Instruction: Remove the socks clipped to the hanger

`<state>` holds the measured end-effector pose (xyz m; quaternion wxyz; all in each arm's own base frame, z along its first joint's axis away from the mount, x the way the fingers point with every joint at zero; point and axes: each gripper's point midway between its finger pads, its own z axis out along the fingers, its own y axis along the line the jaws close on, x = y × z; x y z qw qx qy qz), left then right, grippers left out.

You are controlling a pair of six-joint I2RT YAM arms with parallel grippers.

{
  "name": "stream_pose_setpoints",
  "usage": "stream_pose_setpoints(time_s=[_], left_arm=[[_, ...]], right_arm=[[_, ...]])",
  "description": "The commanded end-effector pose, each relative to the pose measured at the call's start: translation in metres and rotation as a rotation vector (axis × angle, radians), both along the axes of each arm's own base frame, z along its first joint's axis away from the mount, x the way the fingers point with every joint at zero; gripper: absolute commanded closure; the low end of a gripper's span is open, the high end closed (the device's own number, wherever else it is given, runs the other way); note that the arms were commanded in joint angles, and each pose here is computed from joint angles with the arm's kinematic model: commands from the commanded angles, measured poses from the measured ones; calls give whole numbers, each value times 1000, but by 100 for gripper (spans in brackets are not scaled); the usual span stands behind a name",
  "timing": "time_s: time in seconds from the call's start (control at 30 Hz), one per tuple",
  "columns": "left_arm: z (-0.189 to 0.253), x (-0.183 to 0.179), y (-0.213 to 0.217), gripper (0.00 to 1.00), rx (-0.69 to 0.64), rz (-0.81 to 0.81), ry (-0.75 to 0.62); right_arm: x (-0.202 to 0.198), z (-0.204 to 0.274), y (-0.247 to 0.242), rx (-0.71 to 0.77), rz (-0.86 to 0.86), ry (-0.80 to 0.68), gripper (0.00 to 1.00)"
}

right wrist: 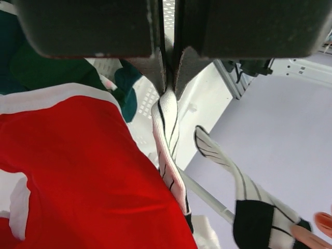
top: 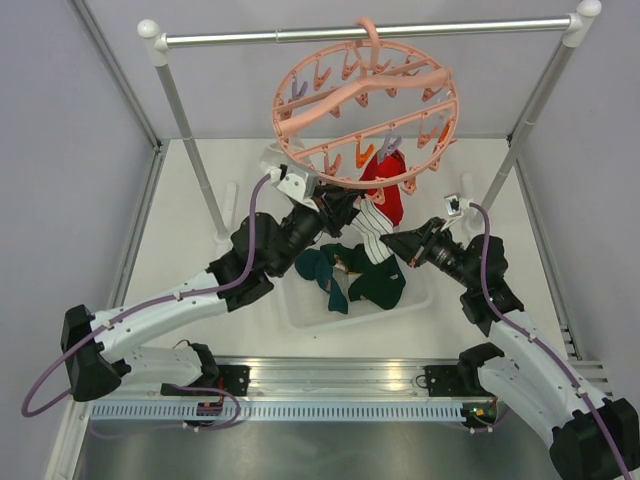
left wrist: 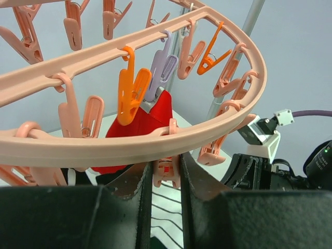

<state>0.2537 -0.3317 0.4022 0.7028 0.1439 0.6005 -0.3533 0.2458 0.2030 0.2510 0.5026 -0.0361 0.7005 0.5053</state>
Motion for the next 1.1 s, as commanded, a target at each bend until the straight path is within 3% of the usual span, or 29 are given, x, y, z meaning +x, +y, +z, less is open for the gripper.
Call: stream_pose_setpoints(time_s=[0.0, 0.07, 0.1, 0.2, 0.3, 0.73, 1.07], left_arm=[[26, -1, -5, 98, -36, -21, -44], [27, 1, -10, 98, -34, -23, -38], [26, 1, -11, 98, -34, -25, -31], [26, 3, -16, 98, -32, -29, -19], [24, 6, -20, 98, -27, -30, -8], [18, 10, -34, 98, -28, -49, 33], [20, 7, -42, 98, -25, -76, 41]], right_arm=[[8, 7, -8, -66, -55, -45, 97], [13, 3, -12, -96, -85, -51, 91], [14, -1, -13, -112, -96, -42, 77], [17, -3, -16, -141, -121, -54, 48], [15, 0, -14, -153, -121, -79, 35], [-3, 22, 59, -56, 77, -249, 24], [19, 17, 87, 68, 123, -218, 20]])
